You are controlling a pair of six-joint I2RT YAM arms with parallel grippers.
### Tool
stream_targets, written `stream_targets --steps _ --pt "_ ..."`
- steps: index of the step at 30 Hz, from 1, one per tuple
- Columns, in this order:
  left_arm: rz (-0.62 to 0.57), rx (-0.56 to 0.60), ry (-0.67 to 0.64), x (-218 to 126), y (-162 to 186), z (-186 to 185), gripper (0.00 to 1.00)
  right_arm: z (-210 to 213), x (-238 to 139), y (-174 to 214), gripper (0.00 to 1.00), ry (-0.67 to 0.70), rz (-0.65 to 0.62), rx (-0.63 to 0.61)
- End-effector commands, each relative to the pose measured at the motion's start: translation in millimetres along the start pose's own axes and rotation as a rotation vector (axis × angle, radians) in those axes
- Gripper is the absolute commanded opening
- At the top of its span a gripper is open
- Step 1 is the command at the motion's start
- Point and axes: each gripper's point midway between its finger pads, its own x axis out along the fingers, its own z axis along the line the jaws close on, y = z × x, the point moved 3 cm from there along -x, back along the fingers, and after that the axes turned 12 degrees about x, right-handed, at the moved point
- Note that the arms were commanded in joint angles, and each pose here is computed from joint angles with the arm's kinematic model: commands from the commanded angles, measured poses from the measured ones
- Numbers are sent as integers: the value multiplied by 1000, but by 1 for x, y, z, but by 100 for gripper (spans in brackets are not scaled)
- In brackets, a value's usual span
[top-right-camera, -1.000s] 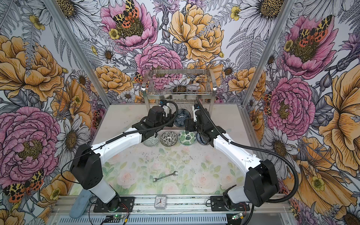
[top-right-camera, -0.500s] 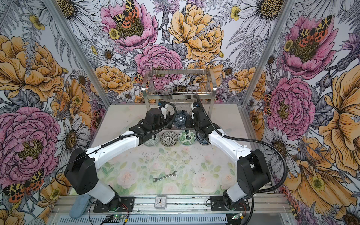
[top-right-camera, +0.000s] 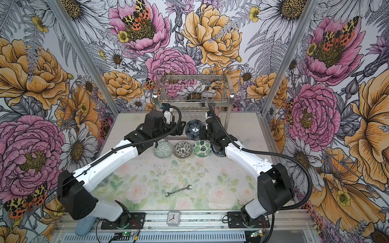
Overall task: Load the bowls into the dish rack
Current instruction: 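Close the right gripper on the dark blue bowl rim while the left gripper holds it, then open and withdraw the left gripper while the right gripper carries the bowl rackward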
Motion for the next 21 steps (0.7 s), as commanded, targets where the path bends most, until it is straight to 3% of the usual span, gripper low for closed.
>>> stream_targets --steps 1,12,21 --pt "101 32 -16 -24 16 24 99 0 -16 -24 0 40 -110 -41" --pt "190 18 -115 -54 53 88 99 -18 -1 -27 0 299 -138 -203" --pt "233 29 -129 -49 79 94 99 -16 20 -34 0 406 -129 -290"
